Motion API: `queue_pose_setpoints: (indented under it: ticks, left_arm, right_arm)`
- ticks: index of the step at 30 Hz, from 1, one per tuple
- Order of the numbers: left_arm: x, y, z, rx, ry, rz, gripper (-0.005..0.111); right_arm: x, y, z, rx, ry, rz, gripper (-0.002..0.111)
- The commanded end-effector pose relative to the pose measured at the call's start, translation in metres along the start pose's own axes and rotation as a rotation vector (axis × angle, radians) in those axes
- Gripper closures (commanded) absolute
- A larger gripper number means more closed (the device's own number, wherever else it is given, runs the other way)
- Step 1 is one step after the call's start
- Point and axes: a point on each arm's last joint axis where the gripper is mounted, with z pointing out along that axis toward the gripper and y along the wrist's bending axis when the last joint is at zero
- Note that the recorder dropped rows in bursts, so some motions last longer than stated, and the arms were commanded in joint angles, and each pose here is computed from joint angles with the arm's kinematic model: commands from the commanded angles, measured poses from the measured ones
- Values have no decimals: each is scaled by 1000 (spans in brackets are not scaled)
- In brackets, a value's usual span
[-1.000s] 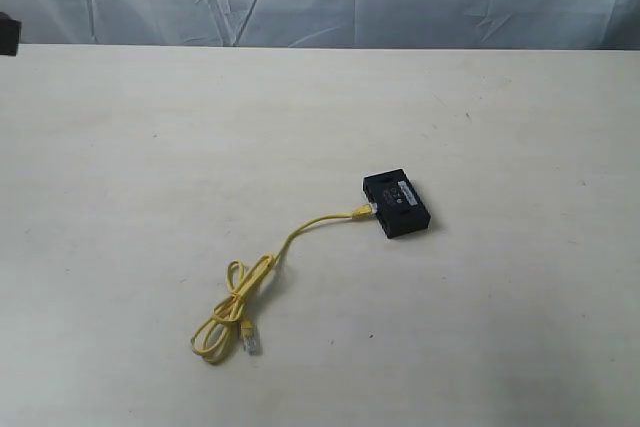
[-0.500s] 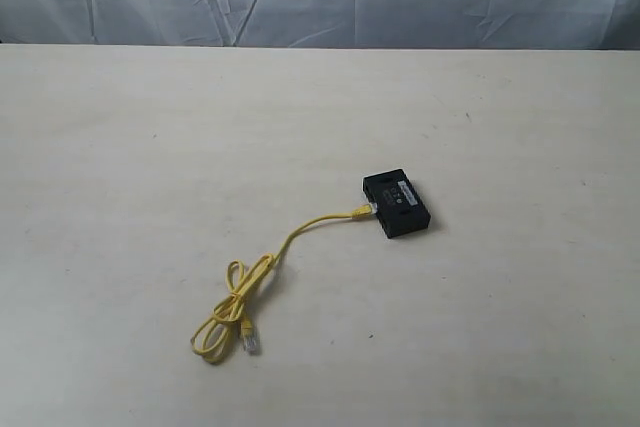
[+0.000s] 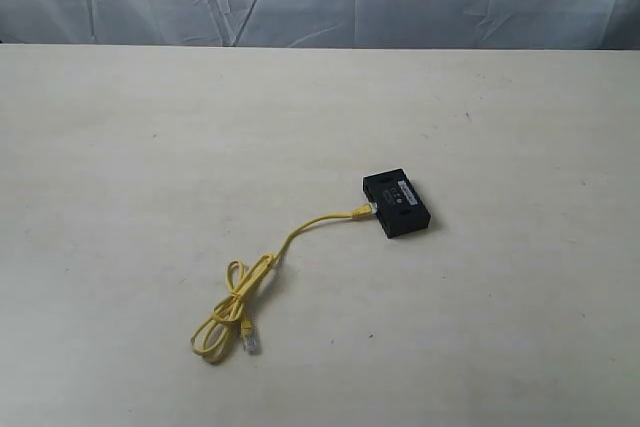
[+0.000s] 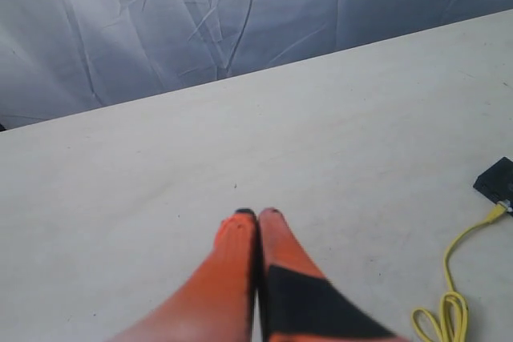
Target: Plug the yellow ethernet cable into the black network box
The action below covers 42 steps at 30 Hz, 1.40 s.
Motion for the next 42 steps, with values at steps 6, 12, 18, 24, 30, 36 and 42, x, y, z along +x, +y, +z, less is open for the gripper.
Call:
queue_pose_setpoints:
  ticks: [6, 12, 18, 24, 30, 36, 42]
  left_arm:
    - [1, 0, -1, -2, -3, -3, 107]
    - [1, 0, -1, -2, -3, -3, 107]
    - [1, 0, -1, -2, -3, -3, 107]
    - [1, 0, -1, -2, -3, -3, 107]
    - [1, 0, -1, -2, -3, -3, 107]
    - [1, 0, -1, -2, -3, -3, 107]
    - [1, 0, -1, -2, -3, -3, 107]
  right_arm:
    - [48, -13, 19, 160, 112, 247, 109]
    - [76, -16, 26, 221, 182, 283, 109]
    - [85, -17, 28, 232, 211, 253, 109]
    - [87, -15, 28, 188, 228, 150, 109]
    - [88, -16, 28, 187, 232, 128, 109]
    - [104, -14, 32, 186, 257, 131, 109]
    - [126, -11, 36, 180, 299, 134, 109]
